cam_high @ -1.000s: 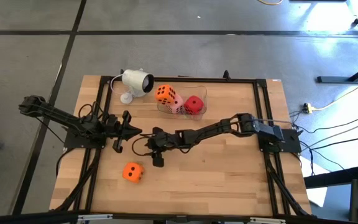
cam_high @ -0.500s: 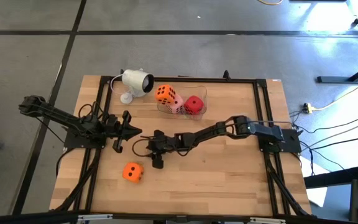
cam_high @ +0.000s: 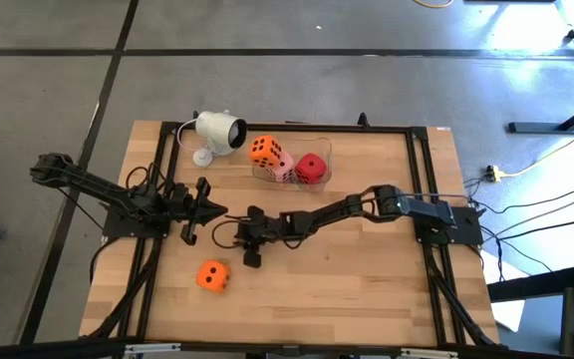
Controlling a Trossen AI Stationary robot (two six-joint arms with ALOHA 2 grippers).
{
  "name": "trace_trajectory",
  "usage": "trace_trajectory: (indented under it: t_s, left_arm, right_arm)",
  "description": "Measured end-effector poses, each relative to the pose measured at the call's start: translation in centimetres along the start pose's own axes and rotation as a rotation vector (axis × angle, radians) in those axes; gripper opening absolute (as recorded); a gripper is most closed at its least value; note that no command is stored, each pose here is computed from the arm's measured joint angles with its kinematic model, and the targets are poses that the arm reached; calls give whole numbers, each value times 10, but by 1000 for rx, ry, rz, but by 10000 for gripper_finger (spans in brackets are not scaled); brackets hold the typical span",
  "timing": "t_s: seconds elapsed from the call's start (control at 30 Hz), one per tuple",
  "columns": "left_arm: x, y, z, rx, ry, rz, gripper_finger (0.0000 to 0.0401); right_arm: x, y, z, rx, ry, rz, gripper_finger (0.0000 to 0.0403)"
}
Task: Pick & Place Dice
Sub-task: Put the small yellow die into the transparent bin
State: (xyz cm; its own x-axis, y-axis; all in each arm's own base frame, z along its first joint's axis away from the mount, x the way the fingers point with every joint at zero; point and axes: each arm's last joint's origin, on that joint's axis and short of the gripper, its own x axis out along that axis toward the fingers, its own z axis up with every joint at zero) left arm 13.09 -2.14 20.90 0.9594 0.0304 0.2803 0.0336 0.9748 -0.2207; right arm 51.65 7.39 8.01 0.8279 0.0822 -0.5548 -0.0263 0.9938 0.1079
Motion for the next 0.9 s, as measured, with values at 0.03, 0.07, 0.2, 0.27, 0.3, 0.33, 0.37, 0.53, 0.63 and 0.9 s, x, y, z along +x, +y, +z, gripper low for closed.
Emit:
trace_trajectory:
  t_s: [0.03, 0.07, 0.2, 0.27, 0.3, 0.33, 0.37, 0.53, 0.63, 0.9]
  left_arm:
    - [0, 0, 0, 0, 0, 0, 7]
    - [0, 0, 0, 0, 0, 0, 6]
    - [0, 0, 0, 0, 1, 0, 6]
    - [0, 0, 0, 0, 0, 0, 6]
    - [0, 0, 0, 0, 0, 0, 6]
    - [0, 0, 0, 0, 1, 0, 6]
    - [0, 0, 0, 0, 0, 0, 6]
    - [0, 0, 0, 0, 0, 0, 8]
    - [0, 0, 0, 0, 0, 0, 6]
    - [0, 0, 0, 0, 0, 0, 6]
  right_arm:
    - [0, 0, 0, 6, 1, 2, 70]
    - [0, 0, 0, 7, 1, 7, 58]
    - [0, 2, 0, 9, -3, 22, 46]
    - [0, 2, 1, 13, -15, 27, 46]
    - [-1, 3, 2, 16, -19, 31, 46]
    - [-2, 4, 4, 18, -22, 36, 46]
    - [-3, 6, 6, 15, -28, 38, 46]
    - [-22, 17, 32, -41, -94, 11, 56]
    - [-36, 22, 44, -92, -86, -25, 54]
    - [-80, 24, 74, -201, -12, -183, 50]
